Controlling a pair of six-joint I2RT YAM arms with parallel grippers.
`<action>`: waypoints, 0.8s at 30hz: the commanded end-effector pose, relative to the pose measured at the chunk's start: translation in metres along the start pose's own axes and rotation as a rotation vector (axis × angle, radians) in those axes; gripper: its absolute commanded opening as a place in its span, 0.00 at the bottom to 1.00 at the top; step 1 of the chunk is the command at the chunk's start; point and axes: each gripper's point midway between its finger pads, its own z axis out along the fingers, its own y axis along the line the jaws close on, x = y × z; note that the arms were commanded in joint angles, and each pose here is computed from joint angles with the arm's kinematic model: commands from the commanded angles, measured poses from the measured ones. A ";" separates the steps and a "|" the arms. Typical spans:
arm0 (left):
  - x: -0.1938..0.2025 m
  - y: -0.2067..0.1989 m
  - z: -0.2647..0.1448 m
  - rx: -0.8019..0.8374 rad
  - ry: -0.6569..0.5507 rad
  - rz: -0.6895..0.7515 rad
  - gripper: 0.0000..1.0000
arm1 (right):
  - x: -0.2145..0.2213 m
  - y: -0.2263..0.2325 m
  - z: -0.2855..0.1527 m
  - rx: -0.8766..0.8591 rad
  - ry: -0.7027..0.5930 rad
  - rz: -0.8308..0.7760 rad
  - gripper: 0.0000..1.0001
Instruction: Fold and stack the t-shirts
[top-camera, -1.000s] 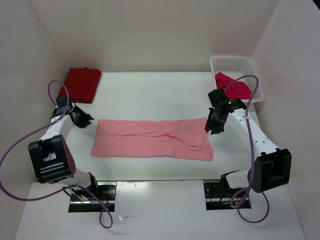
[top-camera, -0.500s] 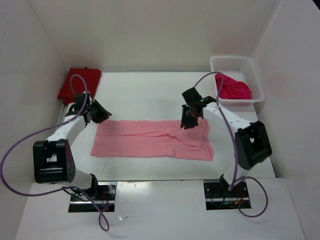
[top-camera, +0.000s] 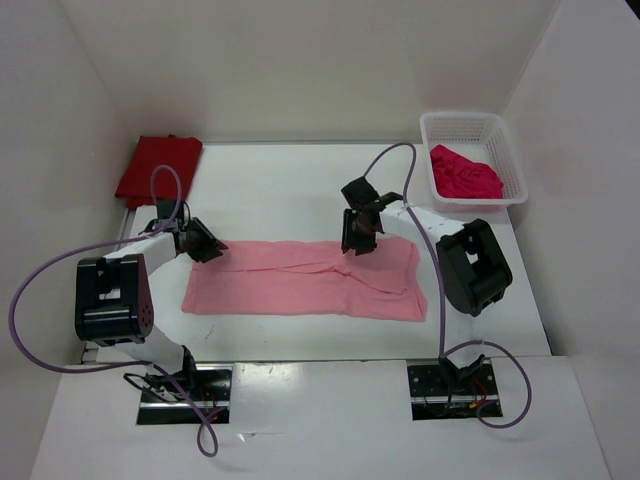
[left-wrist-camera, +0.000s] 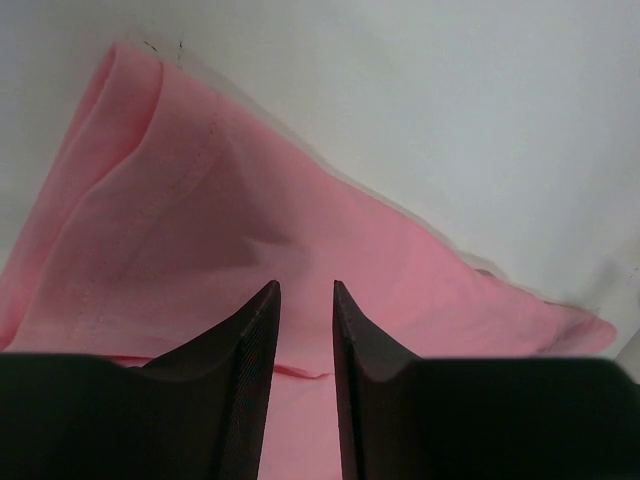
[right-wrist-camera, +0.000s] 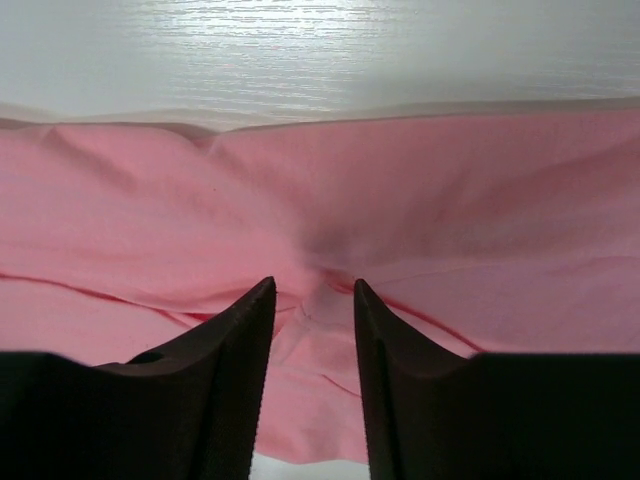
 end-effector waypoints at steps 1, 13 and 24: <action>-0.007 -0.010 -0.001 0.049 -0.022 0.012 0.35 | -0.015 0.008 0.003 0.009 -0.049 -0.022 0.41; -0.010 -0.013 -0.001 0.062 -0.036 0.018 0.35 | 0.014 0.007 -0.003 0.035 0.019 -0.063 0.12; -0.012 -0.017 -0.001 0.081 -0.042 0.024 0.35 | 0.035 -0.001 -0.025 0.049 0.046 -0.083 0.13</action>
